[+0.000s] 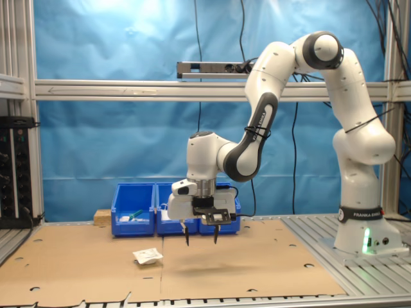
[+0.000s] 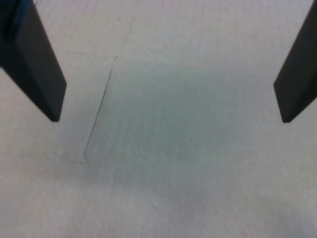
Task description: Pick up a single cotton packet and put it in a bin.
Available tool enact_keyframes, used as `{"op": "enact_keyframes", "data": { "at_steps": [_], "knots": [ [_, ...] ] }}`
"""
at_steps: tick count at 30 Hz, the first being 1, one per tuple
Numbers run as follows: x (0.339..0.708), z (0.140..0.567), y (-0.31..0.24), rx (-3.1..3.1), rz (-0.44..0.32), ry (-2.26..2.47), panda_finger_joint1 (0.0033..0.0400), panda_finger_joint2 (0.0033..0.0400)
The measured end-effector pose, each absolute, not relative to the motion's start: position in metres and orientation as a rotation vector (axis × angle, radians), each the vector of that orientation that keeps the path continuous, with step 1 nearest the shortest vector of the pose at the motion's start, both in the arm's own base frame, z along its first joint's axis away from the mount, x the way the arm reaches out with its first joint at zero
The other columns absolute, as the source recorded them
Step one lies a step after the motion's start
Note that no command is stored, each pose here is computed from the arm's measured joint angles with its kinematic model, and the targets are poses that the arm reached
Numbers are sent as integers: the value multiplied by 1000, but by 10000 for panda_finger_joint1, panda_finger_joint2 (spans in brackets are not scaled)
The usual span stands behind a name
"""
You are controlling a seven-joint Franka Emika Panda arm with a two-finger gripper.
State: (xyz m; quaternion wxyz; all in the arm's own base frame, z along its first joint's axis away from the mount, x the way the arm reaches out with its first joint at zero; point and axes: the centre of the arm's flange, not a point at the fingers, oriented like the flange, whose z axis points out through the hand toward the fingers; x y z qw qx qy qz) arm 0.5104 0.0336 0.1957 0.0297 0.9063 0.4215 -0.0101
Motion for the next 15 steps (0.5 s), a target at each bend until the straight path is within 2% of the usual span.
{"op": "enact_keyframes", "data": {
  "at_steps": [15],
  "knots": [
    [514, 217, 34, 2783, -5, 1293, 400, 400]
  ]
}}
